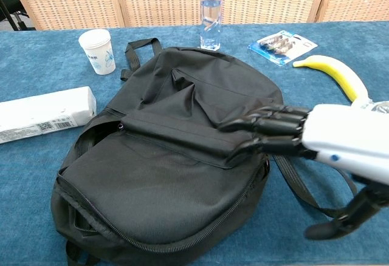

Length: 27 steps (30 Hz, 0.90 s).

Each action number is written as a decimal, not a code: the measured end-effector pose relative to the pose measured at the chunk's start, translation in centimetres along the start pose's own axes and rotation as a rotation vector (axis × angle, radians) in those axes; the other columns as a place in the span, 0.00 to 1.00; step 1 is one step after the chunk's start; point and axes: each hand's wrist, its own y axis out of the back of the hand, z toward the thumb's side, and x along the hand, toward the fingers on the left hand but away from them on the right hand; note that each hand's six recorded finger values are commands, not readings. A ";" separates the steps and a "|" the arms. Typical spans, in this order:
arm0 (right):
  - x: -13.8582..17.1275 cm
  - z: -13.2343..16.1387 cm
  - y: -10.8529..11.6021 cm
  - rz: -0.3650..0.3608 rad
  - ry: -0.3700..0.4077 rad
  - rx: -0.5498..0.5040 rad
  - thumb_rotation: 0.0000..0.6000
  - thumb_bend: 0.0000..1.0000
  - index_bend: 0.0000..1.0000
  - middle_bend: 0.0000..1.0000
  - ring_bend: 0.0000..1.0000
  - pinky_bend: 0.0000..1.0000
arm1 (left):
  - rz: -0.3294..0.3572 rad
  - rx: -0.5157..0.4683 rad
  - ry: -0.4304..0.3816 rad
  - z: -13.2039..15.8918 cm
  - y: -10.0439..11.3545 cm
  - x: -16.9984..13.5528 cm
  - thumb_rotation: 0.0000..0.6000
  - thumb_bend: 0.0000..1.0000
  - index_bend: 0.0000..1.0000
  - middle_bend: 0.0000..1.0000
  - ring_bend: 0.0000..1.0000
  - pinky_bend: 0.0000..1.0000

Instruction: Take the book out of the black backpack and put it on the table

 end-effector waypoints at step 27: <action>-6.2 -1.0 0.2 -0.246 -0.223 -0.364 1.00 0.44 0.67 0.65 0.56 0.53 | -0.003 -0.009 -0.007 0.0 0.1 -0.1 1.00 0.22 0.00 0.00 0.00 0.00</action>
